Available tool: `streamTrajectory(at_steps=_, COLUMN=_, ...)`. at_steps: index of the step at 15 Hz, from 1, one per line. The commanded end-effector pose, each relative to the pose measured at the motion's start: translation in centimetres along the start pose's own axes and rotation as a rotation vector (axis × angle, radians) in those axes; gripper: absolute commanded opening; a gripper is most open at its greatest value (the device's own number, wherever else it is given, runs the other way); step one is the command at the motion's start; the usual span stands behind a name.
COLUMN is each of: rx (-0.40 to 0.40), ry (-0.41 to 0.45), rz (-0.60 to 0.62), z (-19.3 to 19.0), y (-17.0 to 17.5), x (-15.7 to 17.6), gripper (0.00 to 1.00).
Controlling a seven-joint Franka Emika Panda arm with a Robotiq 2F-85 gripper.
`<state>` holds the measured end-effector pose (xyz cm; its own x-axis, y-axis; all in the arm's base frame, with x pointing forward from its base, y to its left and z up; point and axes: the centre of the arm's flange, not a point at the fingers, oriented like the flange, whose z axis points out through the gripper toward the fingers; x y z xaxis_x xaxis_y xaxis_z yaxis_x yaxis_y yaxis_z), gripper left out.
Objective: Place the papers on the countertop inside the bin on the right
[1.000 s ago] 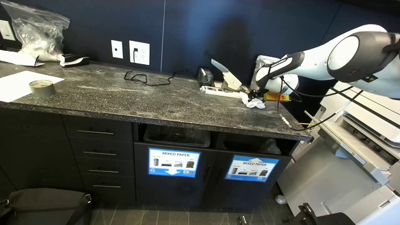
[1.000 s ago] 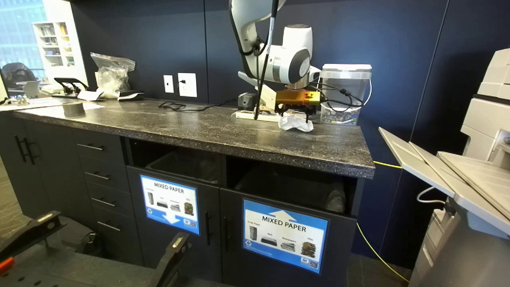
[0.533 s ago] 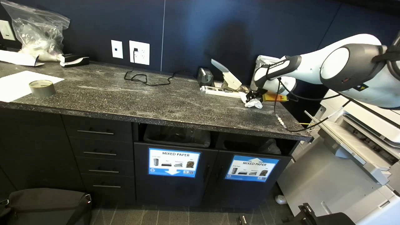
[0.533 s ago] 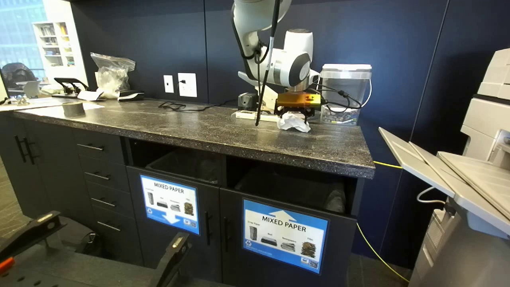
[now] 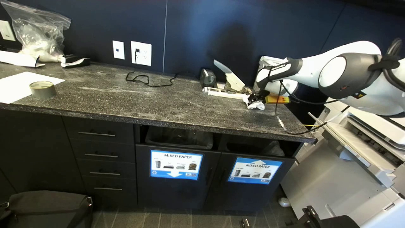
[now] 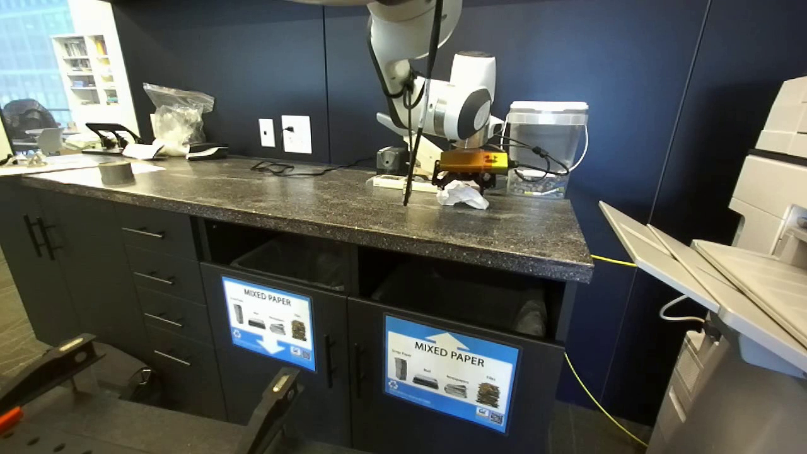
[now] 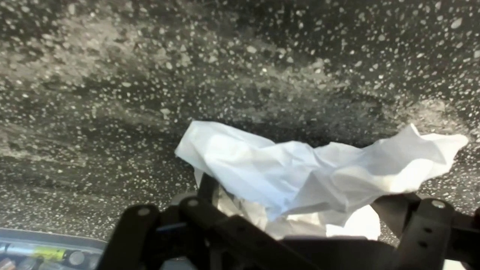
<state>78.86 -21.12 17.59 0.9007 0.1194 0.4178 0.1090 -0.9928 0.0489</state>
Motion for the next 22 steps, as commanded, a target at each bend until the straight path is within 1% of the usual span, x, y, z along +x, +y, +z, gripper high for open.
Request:
streamTrajectory(at_steps=1, rx=0.019, ry=0.0, rz=-0.022, z=1.4, y=0.9, x=1.7, gripper=0.73)
streamTrajectory(at_steps=5, rx=0.024, ry=-0.026, rz=-0.048, z=1.3, y=0.8, x=1.7, gripper=0.42)
streamTrajectory(at_steps=8, rx=0.02, ry=-0.082, rz=-0.093, z=1.3, y=0.4, x=1.3, gripper=0.19)
streamTrajectory(at_steps=9, rx=0.01, ry=-0.099, rz=-0.102, z=1.2, y=0.2, x=1.1, gripper=0.13)
streamTrajectory(at_steps=12, rx=-0.018, ry=-0.16, rz=-0.155, z=0.2, y=-0.5, x=-0.1, gripper=0.08)
streamTrajectory(at_steps=13, rx=-0.03, ry=-0.178, rz=-0.172, z=-0.3, y=-0.9, x=-0.5, gripper=0.08)
streamTrajectory(at_steps=14, rx=-0.04, ry=-0.195, rz=-0.186, z=-0.9, y=-1.2, x=-0.8, gripper=0.11)
streamTrajectory(at_steps=19, rx=-0.09, ry=-0.286, rz=-0.277, z=-3.1, y=-3.6, x=-2.7, gripper=0.11)
streamTrajectory(at_steps=22, rx=-0.094, ry=-0.335, rz=-0.307, z=-4.5, y=-4.9, x=-4.4, gripper=0.1)
